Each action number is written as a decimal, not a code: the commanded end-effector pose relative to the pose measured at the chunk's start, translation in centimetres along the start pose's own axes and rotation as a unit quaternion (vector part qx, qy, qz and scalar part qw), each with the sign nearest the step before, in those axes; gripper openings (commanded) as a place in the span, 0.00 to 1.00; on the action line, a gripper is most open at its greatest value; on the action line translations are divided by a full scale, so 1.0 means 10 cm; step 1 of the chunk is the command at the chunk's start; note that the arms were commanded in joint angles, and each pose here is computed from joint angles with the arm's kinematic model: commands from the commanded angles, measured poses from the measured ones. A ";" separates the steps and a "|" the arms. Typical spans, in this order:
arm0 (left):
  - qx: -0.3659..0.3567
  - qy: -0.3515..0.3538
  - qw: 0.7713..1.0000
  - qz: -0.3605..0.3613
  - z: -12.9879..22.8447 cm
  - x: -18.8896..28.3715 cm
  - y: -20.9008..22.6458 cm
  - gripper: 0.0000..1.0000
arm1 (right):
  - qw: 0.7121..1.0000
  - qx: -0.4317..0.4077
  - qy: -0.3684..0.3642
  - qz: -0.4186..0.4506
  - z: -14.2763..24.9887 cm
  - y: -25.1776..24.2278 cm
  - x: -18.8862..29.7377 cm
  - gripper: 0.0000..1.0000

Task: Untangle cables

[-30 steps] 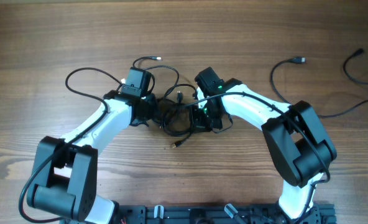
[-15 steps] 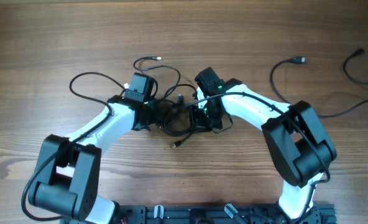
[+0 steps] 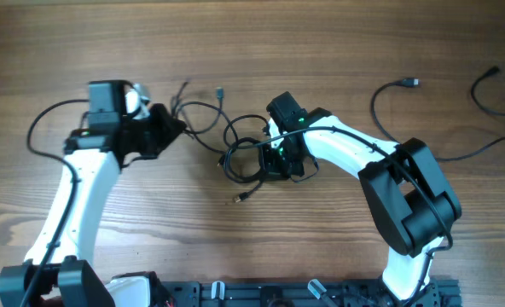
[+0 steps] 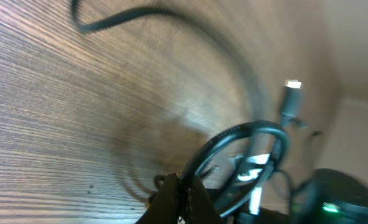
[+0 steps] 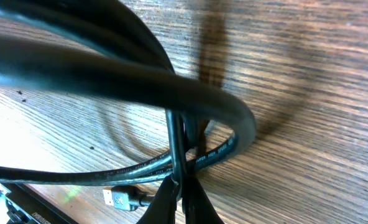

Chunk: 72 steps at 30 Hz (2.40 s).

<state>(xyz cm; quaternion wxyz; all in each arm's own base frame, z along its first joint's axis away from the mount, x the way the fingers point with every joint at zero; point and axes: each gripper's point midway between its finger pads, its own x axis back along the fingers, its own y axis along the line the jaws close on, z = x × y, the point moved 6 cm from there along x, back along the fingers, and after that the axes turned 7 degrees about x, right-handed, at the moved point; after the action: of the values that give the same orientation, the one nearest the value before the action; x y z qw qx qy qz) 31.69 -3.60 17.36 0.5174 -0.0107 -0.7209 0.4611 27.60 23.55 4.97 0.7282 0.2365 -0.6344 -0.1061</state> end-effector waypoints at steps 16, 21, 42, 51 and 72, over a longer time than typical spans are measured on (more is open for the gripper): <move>0.160 -0.104 0.960 0.204 -0.82 1.30 0.75 0.04 | 1.000 0.001 0.012 0.028 0.04 -0.13 -0.15 0.04; 0.170 -0.122 0.956 0.204 -0.86 1.38 0.85 0.04 | 1.000 0.002 0.010 0.027 0.03 -0.13 -0.15 0.04; 0.275 -0.204 0.939 0.021 -0.86 1.45 1.50 0.04 | 0.992 -0.096 -0.005 0.083 -0.10 -0.95 0.27 0.04; 0.287 -0.209 0.935 0.010 -0.84 1.48 1.57 0.04 | 0.963 -0.225 -0.048 0.140 -0.08 -1.94 0.76 0.04; -0.031 0.014 0.999 0.030 -0.05 0.18 0.05 0.04 | 0.996 0.070 -0.024 -0.048 -0.19 -0.22 0.02 0.47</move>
<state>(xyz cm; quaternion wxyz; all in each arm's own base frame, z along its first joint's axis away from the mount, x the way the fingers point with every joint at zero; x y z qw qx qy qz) 30.93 -0.28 17.46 0.5108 -0.0198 -0.7150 0.4769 31.06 20.29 5.36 0.6786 0.3101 -0.6548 -0.1206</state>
